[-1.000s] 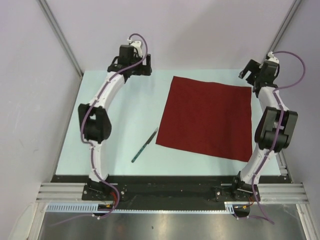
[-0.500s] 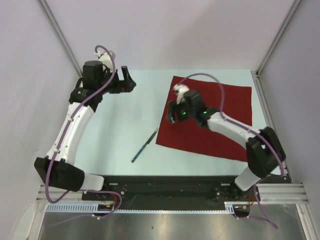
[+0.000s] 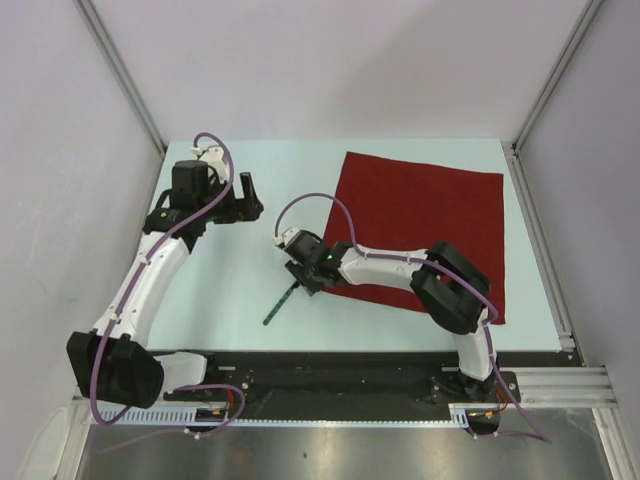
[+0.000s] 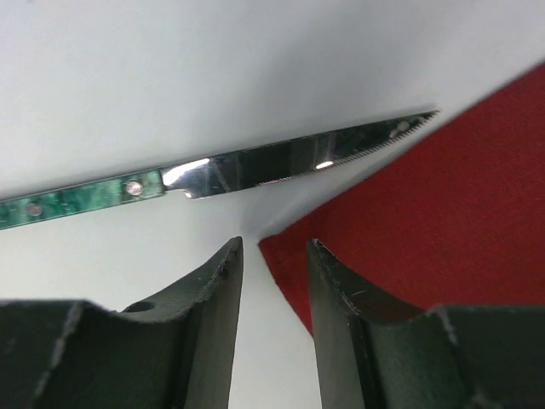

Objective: Fold the napkin, place the utensils inside, and roll it up
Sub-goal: Fold the napkin

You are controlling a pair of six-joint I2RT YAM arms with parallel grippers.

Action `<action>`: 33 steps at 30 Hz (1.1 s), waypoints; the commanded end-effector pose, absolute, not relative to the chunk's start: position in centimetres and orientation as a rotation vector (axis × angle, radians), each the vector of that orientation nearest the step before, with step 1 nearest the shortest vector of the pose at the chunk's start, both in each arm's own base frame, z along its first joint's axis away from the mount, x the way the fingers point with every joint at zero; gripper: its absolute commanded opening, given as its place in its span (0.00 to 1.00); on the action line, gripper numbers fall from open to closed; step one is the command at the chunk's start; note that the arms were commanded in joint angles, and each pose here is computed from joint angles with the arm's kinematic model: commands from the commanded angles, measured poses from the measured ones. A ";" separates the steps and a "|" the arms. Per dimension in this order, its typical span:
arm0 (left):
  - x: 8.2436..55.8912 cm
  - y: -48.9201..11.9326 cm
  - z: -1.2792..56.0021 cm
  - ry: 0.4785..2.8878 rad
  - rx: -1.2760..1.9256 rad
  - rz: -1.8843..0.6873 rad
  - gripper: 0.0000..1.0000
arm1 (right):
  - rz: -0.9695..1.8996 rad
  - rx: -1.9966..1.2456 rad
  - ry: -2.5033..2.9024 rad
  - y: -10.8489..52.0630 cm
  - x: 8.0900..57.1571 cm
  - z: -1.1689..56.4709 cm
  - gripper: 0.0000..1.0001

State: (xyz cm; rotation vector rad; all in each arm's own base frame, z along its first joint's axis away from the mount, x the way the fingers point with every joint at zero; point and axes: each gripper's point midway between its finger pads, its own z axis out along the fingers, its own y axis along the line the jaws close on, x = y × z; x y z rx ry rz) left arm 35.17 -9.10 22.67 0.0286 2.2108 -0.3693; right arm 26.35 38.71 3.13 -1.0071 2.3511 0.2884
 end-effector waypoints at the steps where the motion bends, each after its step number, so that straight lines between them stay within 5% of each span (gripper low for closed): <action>1: 35.4 -8.1 25.3 2.097 0.032 -0.337 1.00 | 0.189 -0.951 2.350 37.4 27.7 3.9 0.40; 33: 35.3 -9.0 24.4 2.117 0.034 -0.425 1.00 | 0.278 -1.033 2.333 39.0 26.2 2.2 0.33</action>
